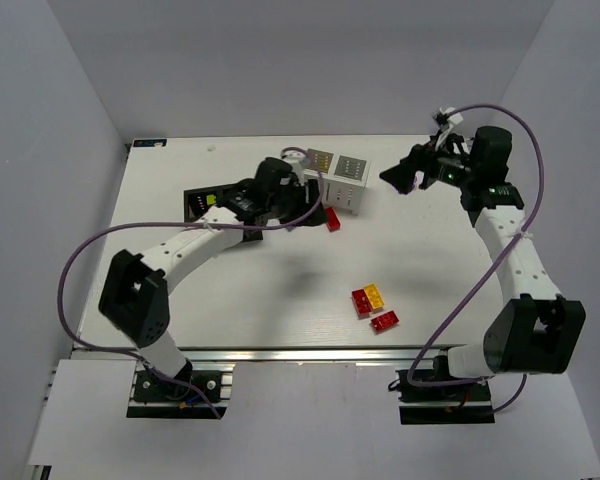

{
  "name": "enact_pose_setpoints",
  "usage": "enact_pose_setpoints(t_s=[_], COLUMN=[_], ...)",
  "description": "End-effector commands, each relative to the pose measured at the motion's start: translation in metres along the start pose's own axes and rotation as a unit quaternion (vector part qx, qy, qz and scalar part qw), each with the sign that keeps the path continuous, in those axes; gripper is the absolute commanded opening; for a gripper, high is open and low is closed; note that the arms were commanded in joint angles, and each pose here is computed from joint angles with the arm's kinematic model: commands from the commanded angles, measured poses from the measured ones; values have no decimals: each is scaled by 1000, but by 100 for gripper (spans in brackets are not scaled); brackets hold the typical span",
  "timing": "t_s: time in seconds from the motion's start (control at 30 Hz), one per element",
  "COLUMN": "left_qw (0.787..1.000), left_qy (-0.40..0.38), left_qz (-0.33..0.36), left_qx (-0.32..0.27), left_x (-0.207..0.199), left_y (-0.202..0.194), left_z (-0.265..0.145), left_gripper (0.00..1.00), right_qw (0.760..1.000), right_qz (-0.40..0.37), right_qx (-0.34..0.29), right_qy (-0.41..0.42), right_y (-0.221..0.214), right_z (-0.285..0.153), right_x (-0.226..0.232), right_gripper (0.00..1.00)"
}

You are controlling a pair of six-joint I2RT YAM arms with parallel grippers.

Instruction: Sort the legos into containers by color

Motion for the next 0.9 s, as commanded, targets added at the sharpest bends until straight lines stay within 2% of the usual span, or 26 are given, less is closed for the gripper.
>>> enact_pose_setpoints(t_s=[0.0,0.07,0.13,0.27,0.43,0.53,0.57,0.67,0.87], left_qw=[999,997,995,987,981,971,966,952,932], left_qy=[18,33,40,104,178,231,254,300,359], left_qz=[17,14,5,-16,-2,20,28,40,46], left_qx=[47,74,92,120,81,67,47,34,-18], left_x=[-33,-44,-67,-77,-72,-62,-57,-43,-29], left_y=[-19,-38,-55,-76,-69,-63,-57,-65,-62], left_z=[19,36,44,65,84,103,108,129,159], left_gripper=[70,77,79,80,80,80,80,80,79], right_qw=[995,995,994,988,985,984,984,985,984], right_qz=[32,29,28,50,47,49,52,55,57], right_qx=[90,98,82,76,36,28,27,23,14], right_qy=[21,-12,-72,-124,-165,-170,-166,-164,-165], right_y=[-52,-72,-84,-102,-109,-107,-108,-110,-110], right_z=[-22,-37,-54,-72,-87,-92,-92,-95,-101], right_x=[10,13,5,-1,-10,-11,-10,-11,-13], right_gripper=[89,89,89,89,72,71,71,71,72])
Point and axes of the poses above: each gripper's point midway between its finger pads, its own z axis out along the fingers, its own x axis along the line the jaws close on, y = z × x, the point moved 7 cm from there along -z, back along the fingers, and after that the axes turned 12 degrees about z, right-handed, at the moved point
